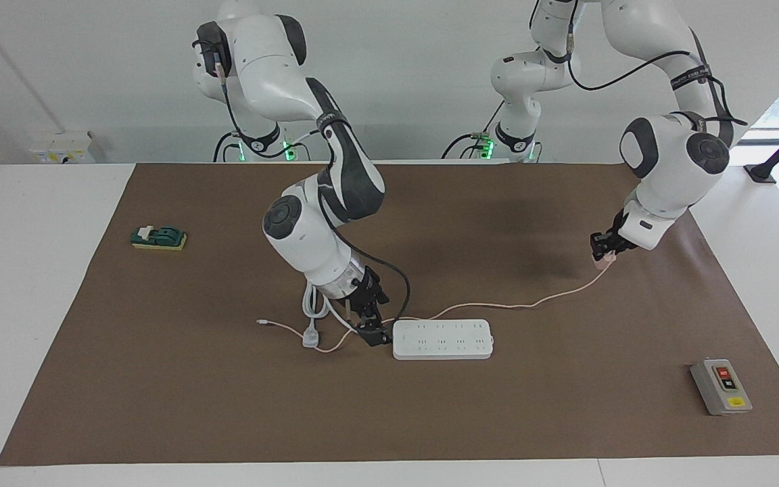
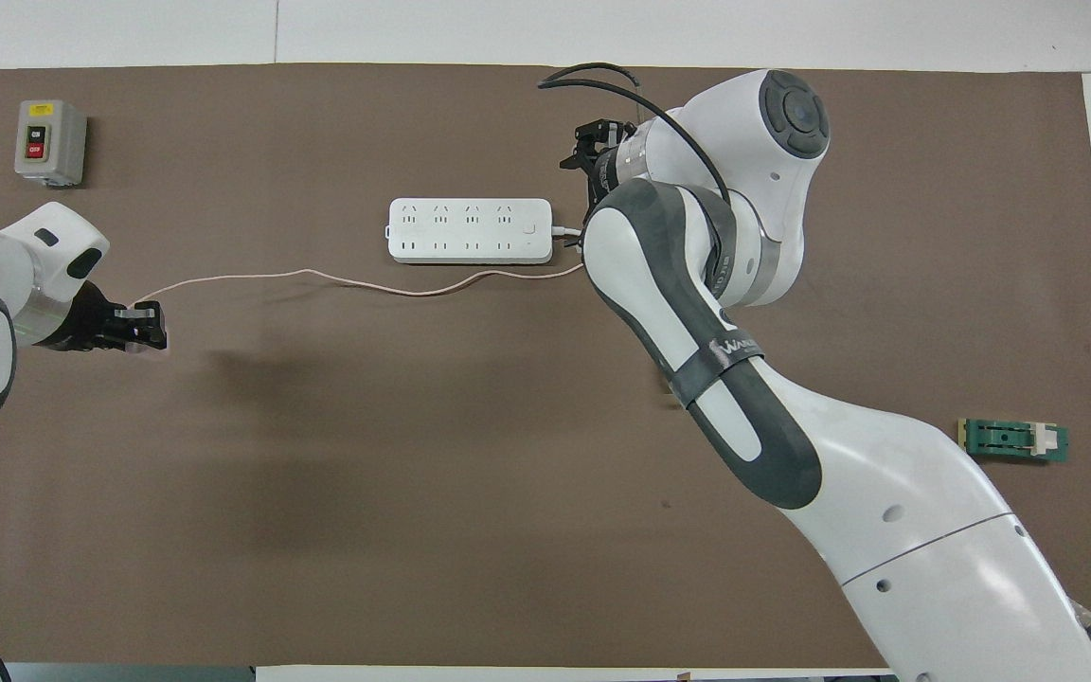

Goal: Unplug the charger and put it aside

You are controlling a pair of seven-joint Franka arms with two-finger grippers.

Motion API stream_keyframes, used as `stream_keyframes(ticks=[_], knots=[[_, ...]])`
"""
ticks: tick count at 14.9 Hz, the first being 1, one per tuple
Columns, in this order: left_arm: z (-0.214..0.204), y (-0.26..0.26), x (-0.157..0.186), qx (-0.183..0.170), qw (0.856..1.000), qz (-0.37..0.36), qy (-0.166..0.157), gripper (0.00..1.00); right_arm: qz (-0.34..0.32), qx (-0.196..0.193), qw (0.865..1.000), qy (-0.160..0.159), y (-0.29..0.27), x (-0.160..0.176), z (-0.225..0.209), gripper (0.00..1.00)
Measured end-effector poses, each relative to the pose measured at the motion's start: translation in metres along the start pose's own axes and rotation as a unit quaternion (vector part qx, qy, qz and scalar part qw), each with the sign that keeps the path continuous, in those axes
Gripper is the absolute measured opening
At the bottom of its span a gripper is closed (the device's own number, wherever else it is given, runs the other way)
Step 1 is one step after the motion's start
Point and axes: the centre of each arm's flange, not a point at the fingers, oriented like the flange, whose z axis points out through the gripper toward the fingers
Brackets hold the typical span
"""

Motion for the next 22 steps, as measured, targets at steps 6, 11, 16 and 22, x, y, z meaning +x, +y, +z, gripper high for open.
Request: stream_keyframes(ticks=[6,11,16,22], knots=[[0.028,0.035,-0.044,0.003,0.999,0.031,-0.019,0.31,-0.214,-0.082,0.973,-0.007,0.002,0.069,-0.083,1.0],[0.075,0.024,-0.059,-0.002,1.0,0.02,0.006,0.32,-0.448,-0.18,0.875,0.042,0.026,0.074,-0.134,1.0],[0.064,-0.058,-0.054,-0.01,1.0,0.002,-0.004,0.87,-0.569,-0.222,0.789,0.062,0.034,0.088,-0.177,1.0],[-0.024,-0.112,-0.027,-0.013,0.999,-0.02,0.022,1.0,-0.582,-0.228,0.777,0.072,0.048,0.112,-0.25,1.0]])
